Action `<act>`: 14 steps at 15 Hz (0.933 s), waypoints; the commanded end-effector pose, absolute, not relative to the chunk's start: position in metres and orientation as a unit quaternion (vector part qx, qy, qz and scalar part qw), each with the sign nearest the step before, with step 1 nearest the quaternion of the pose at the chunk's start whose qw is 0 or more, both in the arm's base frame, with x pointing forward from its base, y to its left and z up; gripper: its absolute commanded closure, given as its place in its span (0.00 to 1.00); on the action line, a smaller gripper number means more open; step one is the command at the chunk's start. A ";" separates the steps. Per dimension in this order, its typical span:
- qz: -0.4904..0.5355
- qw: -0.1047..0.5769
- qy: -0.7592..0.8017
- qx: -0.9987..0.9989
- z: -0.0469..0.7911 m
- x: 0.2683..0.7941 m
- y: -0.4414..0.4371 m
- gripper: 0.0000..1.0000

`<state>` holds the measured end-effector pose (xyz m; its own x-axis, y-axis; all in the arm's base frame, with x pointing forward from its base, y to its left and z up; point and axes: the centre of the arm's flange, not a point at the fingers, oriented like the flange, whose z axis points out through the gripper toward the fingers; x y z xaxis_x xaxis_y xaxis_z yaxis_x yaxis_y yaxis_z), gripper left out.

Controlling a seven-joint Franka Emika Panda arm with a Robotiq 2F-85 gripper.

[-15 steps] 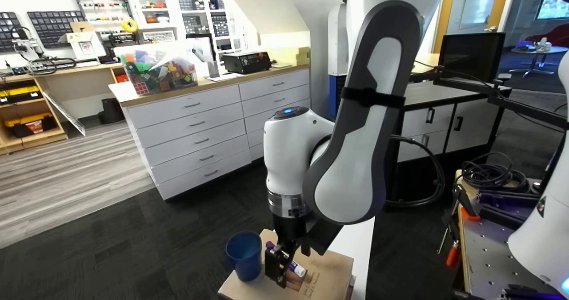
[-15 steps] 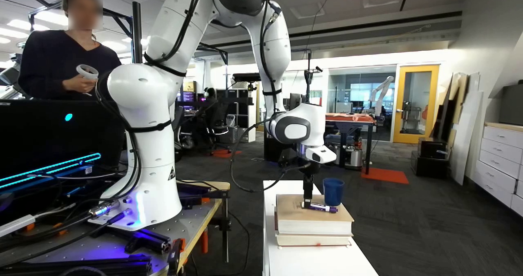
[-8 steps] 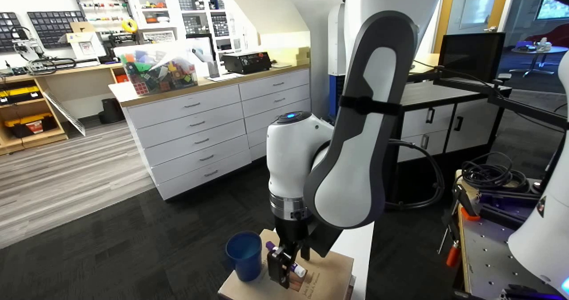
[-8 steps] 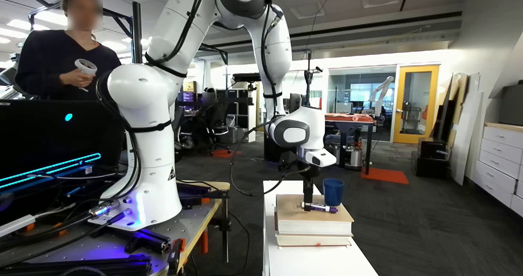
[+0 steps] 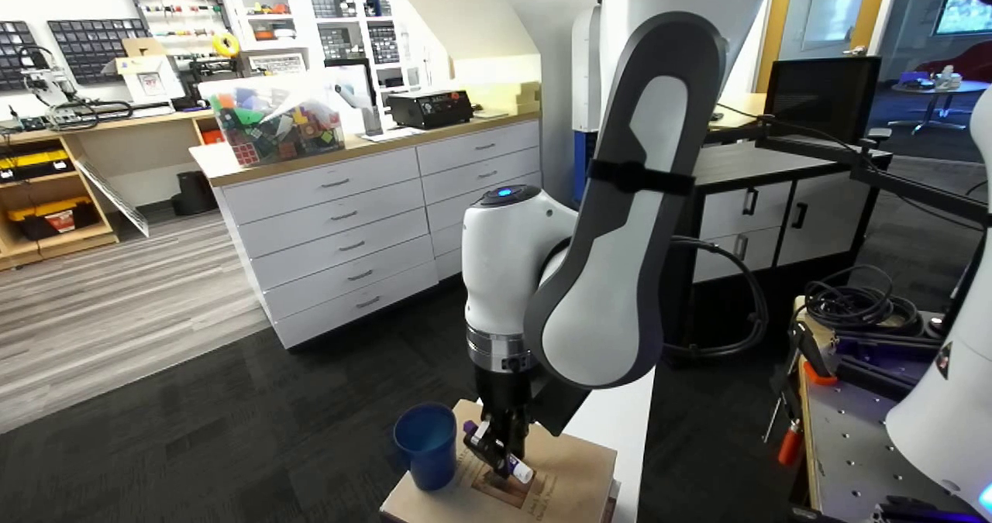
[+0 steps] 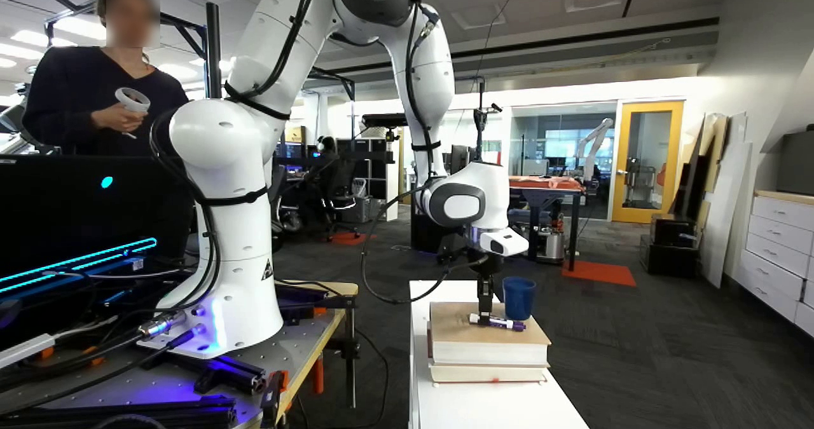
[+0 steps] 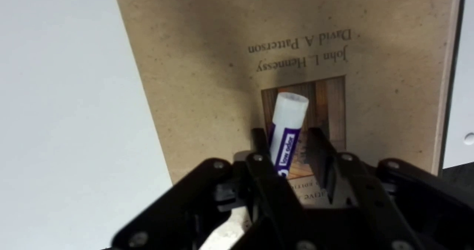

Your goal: Pick up the marker and put it in the cup

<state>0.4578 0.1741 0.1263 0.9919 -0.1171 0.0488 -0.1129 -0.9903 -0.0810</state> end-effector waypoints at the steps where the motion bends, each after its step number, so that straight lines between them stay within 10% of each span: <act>1: -0.031 0.037 0.058 -0.997 0.138 0.456 0.174 0.95; 14: -0.060 0.029 0.059 -0.996 0.181 0.455 0.163 0.94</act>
